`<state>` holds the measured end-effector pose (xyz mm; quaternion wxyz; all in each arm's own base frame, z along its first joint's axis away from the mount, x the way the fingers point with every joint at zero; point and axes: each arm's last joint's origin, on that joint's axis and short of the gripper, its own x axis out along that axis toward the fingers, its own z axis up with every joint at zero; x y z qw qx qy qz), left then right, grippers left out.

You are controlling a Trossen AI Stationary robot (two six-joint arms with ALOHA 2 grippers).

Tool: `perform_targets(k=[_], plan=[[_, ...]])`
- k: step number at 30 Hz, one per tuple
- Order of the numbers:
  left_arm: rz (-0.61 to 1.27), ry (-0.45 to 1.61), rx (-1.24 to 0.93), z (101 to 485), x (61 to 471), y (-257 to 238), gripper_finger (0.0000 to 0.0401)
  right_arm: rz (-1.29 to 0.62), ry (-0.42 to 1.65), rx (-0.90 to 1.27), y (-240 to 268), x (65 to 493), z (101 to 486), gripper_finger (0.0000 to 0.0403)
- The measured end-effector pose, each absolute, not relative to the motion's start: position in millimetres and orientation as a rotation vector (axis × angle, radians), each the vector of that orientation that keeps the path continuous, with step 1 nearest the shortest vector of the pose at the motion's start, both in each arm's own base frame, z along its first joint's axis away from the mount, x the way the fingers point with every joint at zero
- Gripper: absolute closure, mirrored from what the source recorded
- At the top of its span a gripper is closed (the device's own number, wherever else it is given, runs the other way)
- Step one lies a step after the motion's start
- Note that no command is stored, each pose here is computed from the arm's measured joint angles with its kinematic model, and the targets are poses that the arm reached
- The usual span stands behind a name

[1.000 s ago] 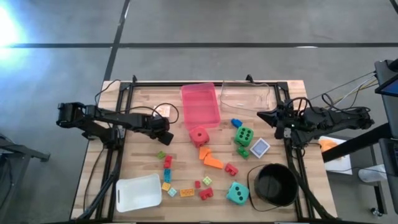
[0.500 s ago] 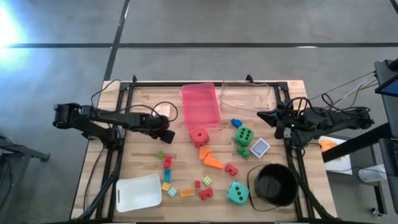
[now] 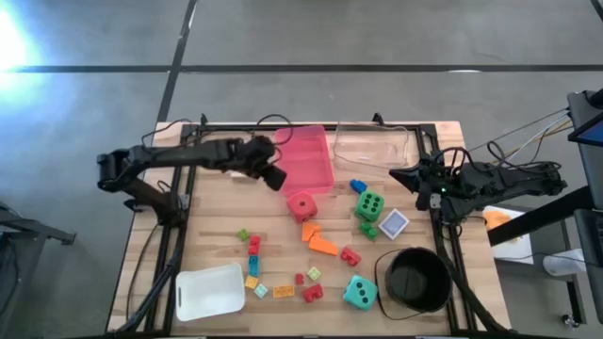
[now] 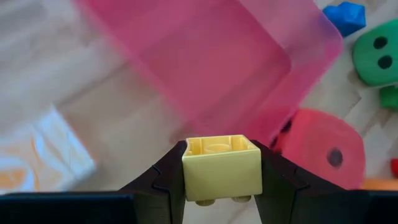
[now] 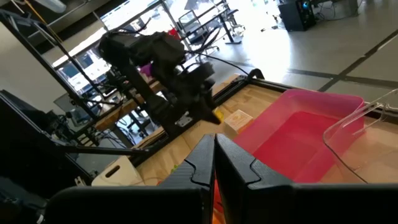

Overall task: Pick & Place Toys
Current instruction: Put the light yellow game piece into the red bin

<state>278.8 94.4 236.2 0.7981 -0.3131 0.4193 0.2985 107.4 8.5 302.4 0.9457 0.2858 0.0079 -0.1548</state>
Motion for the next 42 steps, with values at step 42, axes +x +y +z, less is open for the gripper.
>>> perform_targets(k=[42], plan=[[0.412, 1.044, -0.604, 191.0, 381.8, 139.8, 0.0264, -0.315, 0.024, 0.580, 8.6, 107.1, 301.4, 0.0394]])
